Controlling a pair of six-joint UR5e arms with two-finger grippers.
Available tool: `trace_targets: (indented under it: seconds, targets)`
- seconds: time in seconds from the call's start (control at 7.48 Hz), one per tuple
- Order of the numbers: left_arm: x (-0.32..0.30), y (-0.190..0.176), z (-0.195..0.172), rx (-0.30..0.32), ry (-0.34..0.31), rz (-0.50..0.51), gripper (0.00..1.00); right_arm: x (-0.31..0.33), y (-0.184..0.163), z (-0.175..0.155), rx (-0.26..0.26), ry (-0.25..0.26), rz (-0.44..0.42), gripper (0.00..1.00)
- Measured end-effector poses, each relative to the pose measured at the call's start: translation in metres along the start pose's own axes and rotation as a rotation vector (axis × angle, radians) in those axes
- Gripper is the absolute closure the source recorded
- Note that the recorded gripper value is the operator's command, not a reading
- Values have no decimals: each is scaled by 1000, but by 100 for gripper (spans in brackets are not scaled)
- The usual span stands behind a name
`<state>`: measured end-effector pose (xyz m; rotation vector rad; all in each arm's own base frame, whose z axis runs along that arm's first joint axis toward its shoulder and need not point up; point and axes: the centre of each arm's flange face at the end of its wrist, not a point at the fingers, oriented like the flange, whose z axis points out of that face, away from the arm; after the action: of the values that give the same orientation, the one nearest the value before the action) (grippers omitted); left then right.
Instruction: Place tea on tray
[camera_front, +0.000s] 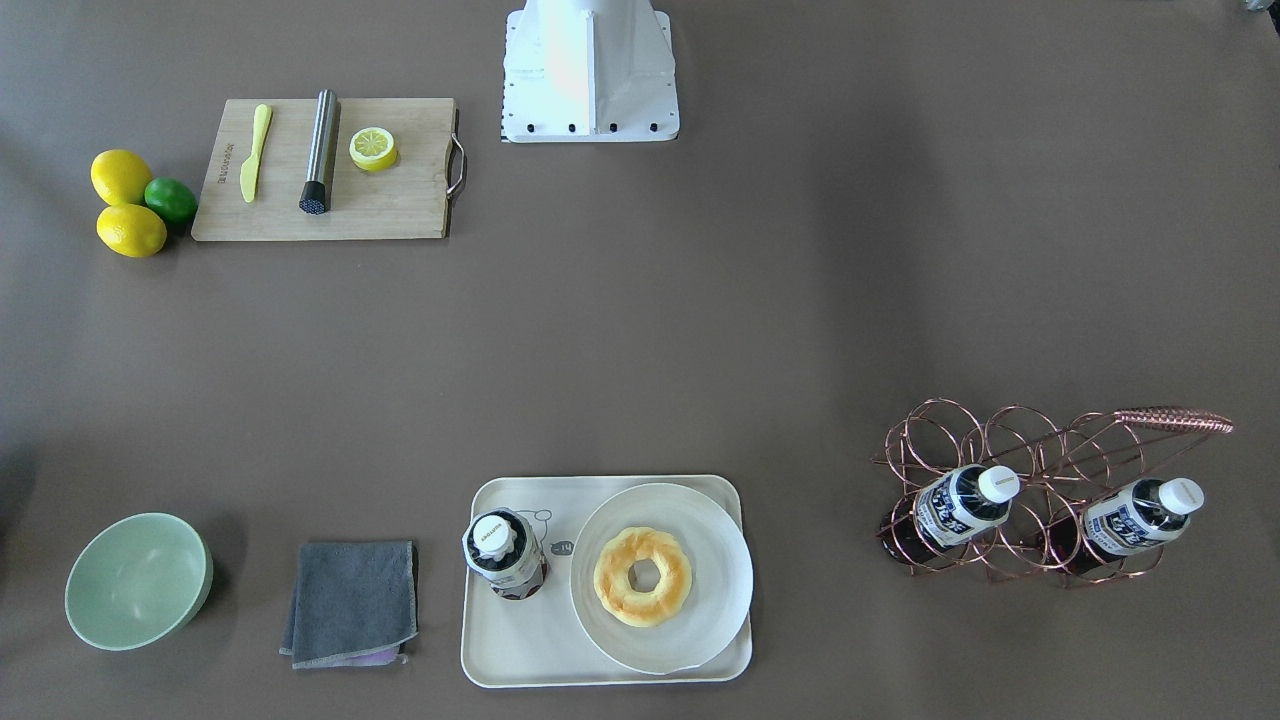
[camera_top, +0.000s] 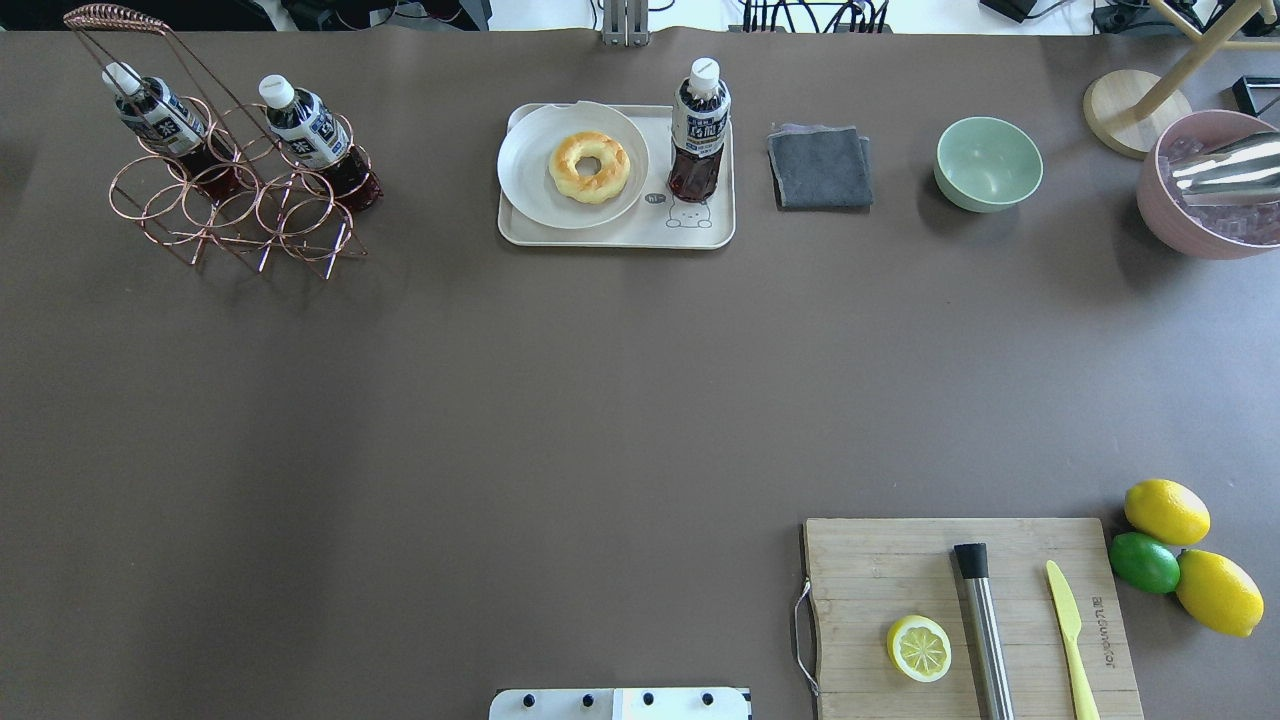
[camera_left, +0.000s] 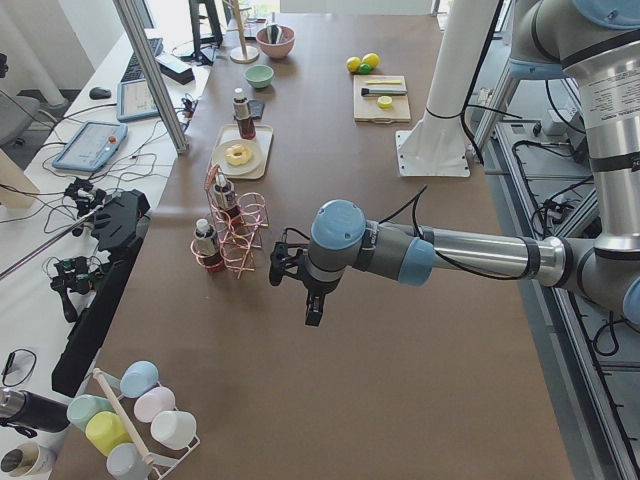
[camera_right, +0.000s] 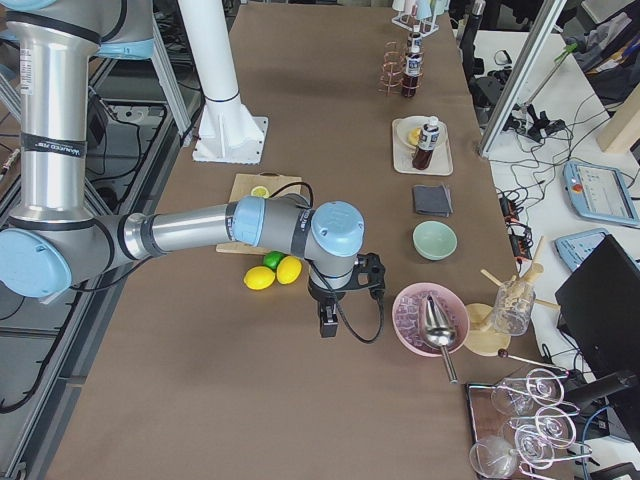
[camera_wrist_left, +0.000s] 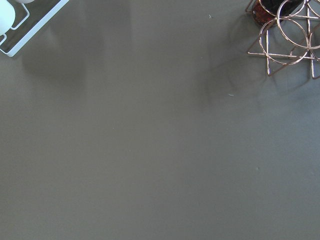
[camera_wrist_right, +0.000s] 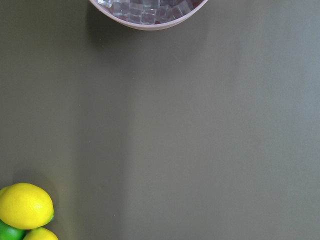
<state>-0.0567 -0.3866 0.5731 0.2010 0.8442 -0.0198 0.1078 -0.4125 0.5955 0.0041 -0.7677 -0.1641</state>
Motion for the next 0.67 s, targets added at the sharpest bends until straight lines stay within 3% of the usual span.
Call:
trace_targets:
  seconds: [0.67]
  targets:
    - [0, 1, 0, -23, 4, -22, 2, 0, 2, 3, -1, -16, 8, 0]
